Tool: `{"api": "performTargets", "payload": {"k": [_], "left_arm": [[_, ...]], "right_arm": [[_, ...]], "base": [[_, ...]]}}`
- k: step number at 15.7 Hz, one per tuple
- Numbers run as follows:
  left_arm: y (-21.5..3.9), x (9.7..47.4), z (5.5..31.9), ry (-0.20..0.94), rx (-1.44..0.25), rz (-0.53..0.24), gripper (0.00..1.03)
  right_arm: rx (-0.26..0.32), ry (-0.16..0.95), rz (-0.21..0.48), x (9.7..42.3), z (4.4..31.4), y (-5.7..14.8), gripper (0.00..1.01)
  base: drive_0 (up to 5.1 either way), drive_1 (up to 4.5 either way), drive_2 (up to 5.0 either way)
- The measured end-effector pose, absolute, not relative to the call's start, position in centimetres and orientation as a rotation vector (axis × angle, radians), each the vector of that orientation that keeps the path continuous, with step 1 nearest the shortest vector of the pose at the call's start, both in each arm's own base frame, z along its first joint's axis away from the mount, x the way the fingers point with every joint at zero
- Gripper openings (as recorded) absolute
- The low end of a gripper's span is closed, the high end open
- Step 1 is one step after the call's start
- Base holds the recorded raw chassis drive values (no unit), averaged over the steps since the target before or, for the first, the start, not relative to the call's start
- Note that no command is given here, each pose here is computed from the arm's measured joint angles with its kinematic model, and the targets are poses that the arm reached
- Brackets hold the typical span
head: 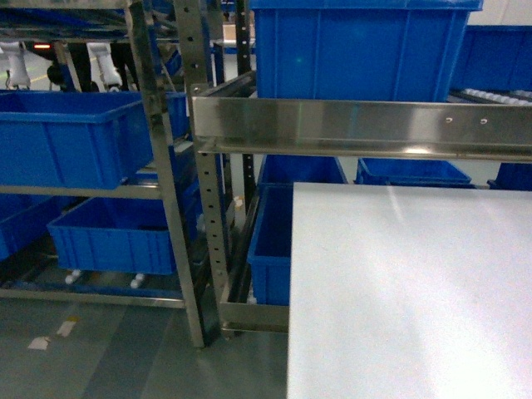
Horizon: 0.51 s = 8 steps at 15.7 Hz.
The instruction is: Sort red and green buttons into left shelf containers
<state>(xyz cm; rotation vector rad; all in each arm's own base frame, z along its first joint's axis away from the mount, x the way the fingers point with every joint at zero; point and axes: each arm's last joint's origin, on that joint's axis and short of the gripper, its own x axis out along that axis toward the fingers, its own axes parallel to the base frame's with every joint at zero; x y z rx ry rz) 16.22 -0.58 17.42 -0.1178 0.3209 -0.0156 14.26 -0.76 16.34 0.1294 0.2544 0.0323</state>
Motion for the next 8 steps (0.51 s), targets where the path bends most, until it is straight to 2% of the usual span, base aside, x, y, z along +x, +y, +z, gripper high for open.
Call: {"api": "performTargets", "payload": {"k": [8], "left_arm": [[-0.58,16.21,17.43,0.320,-0.118,-0.016,0.28]], "right_arm": [[0.130,0.261,0.032,14.25,16.26,-0.76,0.29]], "base": [[-5.0,2.44,2.4]]}}
